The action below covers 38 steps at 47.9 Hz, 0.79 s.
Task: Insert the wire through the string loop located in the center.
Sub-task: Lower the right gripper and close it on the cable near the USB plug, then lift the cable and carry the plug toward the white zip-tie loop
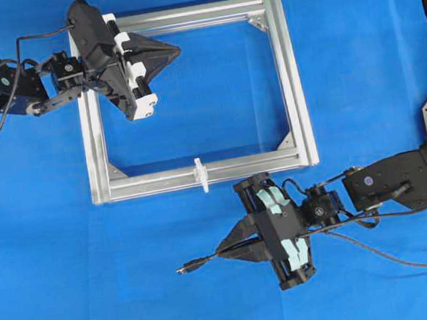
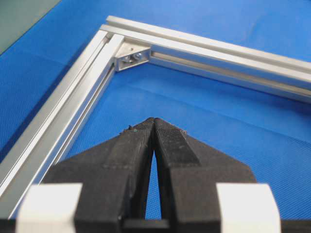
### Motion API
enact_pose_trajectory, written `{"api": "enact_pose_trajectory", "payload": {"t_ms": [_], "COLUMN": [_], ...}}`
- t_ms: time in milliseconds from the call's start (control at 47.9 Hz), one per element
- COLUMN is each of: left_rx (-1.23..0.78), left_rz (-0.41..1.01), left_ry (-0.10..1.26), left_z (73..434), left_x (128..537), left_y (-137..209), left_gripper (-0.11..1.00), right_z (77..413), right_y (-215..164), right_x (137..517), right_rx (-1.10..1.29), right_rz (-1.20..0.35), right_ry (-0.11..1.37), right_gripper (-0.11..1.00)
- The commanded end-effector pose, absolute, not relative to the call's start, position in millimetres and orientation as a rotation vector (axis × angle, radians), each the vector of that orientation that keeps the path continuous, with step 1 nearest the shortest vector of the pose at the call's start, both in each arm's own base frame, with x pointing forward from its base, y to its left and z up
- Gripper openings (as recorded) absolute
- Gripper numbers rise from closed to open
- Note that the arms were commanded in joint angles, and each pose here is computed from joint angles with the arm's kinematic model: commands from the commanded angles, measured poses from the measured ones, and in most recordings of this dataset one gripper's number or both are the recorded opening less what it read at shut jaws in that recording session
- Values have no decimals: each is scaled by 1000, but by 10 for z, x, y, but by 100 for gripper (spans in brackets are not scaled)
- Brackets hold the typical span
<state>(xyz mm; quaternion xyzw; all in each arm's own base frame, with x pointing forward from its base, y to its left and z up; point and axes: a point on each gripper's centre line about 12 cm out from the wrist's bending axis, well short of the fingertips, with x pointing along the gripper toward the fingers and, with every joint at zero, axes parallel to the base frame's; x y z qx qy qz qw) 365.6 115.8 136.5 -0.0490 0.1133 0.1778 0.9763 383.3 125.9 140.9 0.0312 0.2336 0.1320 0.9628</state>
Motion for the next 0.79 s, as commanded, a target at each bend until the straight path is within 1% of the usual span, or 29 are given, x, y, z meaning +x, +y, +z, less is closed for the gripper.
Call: {"api": "enact_pose_trajectory", "payload": {"t_ms": [0,772], "left_rx": [-93,-94], "left_rz": [357,359], "left_ry": [186,186], "left_z": [1516,1511], "left_x": [3665,3666], "left_y": [1169,1171], "left_gripper": [0,0], "right_z": [1585,1576], "right_y": [1279,1275], "right_x": [3870,3858], "right_rx": [71,67], "right_rz": [274,275], "right_ry": [423,426], "right_gripper": [-2,-2]}}
